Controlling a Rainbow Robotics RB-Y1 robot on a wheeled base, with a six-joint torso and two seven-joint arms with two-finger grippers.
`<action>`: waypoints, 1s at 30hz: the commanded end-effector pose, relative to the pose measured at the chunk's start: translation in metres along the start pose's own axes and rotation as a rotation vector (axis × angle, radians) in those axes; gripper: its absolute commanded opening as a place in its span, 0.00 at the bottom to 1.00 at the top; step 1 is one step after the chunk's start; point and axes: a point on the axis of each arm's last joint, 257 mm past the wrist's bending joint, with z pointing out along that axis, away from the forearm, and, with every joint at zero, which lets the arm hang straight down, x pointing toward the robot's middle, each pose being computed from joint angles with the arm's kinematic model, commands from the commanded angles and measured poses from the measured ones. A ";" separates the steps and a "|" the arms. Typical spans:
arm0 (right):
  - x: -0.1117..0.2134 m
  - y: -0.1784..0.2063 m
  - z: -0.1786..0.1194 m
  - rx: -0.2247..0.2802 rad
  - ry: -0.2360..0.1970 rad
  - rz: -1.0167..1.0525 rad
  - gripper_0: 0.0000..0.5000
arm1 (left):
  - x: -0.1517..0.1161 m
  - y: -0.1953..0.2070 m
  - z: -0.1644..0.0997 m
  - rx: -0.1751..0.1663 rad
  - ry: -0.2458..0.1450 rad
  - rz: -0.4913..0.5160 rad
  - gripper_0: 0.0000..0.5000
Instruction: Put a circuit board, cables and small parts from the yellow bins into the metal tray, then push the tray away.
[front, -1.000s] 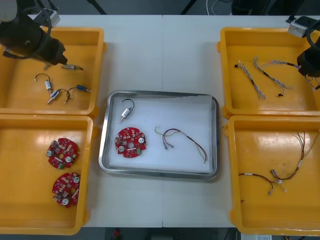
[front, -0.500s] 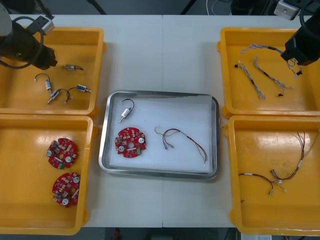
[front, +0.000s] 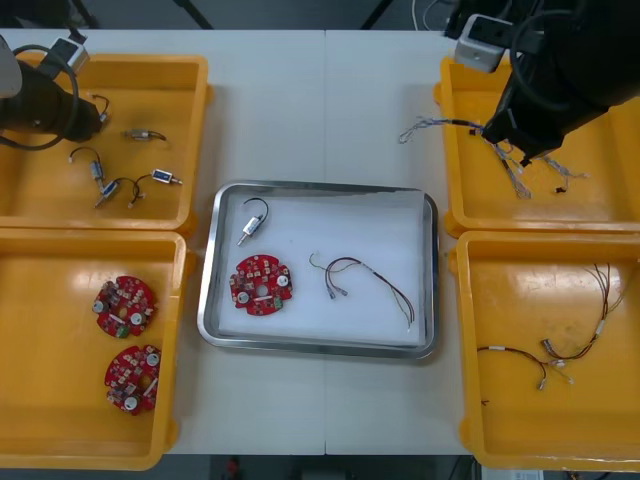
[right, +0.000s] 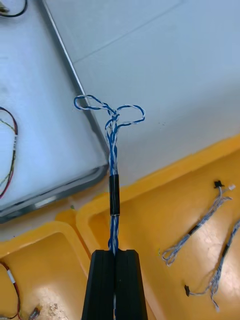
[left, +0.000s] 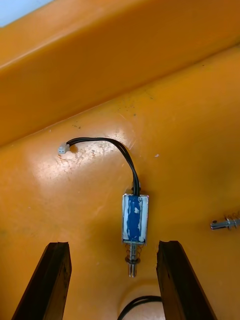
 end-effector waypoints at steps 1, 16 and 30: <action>-0.050 0.036 0.009 -0.040 -0.049 -0.070 0.00 | -0.046 -0.006 -0.005 0.001 -0.101 0.015 1.00; -0.070 0.105 0.076 -0.046 0.117 -0.316 0.00 | -0.047 -0.021 0.009 0.006 -0.128 0.016 1.00; -0.077 0.124 0.124 0.002 0.159 -0.632 0.00 | -0.040 -0.018 0.012 0.002 -0.124 0.028 0.00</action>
